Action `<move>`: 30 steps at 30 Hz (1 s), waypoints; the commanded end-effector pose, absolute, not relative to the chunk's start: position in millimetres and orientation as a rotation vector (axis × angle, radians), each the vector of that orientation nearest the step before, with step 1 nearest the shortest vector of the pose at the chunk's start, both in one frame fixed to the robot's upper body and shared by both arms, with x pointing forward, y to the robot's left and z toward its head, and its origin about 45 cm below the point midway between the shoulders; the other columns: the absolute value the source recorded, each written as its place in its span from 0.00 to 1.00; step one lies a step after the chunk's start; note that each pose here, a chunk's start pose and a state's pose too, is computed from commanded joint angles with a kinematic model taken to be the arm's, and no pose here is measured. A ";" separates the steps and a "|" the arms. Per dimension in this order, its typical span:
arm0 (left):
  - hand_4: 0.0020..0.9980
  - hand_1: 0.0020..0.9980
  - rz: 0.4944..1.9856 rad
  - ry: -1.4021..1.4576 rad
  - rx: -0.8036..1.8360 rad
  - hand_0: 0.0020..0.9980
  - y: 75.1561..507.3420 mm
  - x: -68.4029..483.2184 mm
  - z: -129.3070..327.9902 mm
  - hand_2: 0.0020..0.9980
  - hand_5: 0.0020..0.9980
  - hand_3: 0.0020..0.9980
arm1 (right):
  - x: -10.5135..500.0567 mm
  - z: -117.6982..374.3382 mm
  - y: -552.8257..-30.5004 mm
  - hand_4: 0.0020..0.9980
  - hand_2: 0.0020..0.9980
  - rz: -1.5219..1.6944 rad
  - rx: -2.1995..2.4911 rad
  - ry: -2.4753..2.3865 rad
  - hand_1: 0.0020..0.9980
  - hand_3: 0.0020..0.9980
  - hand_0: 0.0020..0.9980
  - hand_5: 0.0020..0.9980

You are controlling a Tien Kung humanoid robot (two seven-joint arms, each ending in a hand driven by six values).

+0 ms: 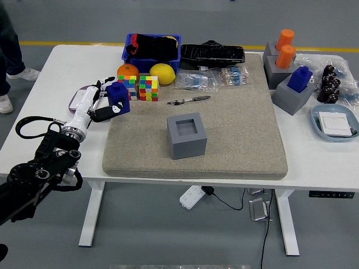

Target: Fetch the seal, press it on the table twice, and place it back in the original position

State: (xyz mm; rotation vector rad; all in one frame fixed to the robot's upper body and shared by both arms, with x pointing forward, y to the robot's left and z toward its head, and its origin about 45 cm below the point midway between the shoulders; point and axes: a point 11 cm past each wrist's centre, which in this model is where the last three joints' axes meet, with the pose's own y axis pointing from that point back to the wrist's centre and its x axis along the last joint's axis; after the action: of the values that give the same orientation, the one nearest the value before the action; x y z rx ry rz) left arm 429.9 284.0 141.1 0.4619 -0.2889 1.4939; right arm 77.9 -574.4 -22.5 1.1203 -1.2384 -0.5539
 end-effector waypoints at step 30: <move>0.45 0.52 1.474 -0.236 0.407 0.83 249.6 418.8 120.8 0.48 0.00 0.87 | 81.6 -23.2 -571.9 0.77 0.69 -0.550 1.131 -1.243 0.71 0.65 0.80 0.54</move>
State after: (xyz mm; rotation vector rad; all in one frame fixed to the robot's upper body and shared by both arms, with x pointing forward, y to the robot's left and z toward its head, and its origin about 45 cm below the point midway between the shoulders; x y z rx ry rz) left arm 418.8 249.6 120.8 0.4066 -0.2361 1.4745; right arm 81.6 -571.9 -23.2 1.1313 -1.2428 -0.5497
